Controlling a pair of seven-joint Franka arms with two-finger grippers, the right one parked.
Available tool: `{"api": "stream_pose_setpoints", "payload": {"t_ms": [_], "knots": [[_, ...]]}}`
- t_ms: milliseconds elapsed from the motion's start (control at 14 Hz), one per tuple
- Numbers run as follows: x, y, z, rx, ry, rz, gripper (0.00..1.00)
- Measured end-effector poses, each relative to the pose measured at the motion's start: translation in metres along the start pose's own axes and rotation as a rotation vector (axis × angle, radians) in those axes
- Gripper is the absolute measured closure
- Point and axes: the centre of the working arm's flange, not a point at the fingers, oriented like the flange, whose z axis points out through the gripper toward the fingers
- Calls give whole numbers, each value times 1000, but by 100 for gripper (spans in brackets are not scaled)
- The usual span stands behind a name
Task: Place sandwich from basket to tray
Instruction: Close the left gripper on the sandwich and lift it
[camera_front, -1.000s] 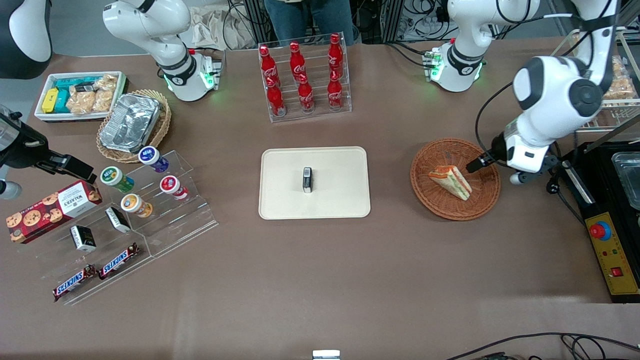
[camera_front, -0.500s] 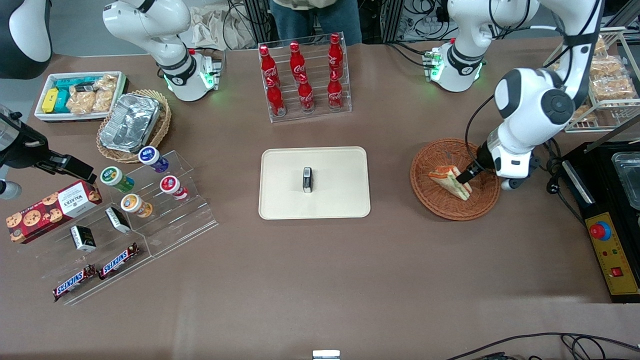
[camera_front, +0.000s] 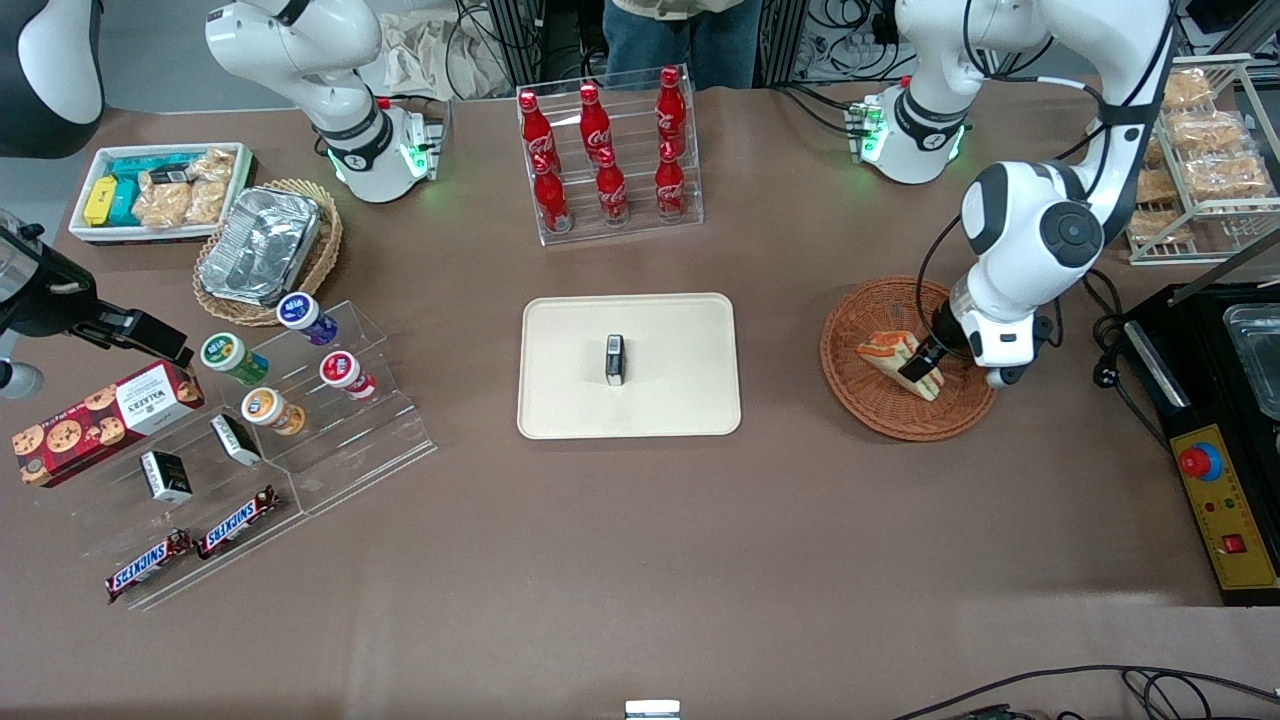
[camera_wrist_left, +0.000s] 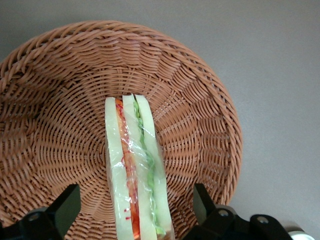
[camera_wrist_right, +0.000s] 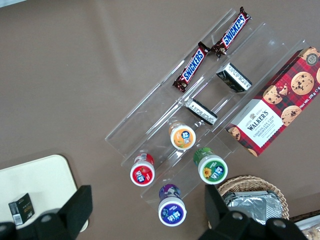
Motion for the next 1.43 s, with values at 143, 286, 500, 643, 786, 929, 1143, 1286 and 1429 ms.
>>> {"api": "stream_pose_setpoints", "payload": {"t_ms": [143,286,500,643,786,929,1143,1286,1429], "knots": [[-1,1,8,2,1,-13,0],[-5,3,15,7,0,-22,1],[-14,8,20,15,-4,-27,2],[-19,10,23,19,-6,-32,4],[-22,10,25,24,-8,-44,24],[-23,10,25,24,-8,-46,44],[-21,11,21,12,-1,-47,68],[-18,15,10,3,0,-50,71],[-14,22,-12,19,-20,-51,72]]}}
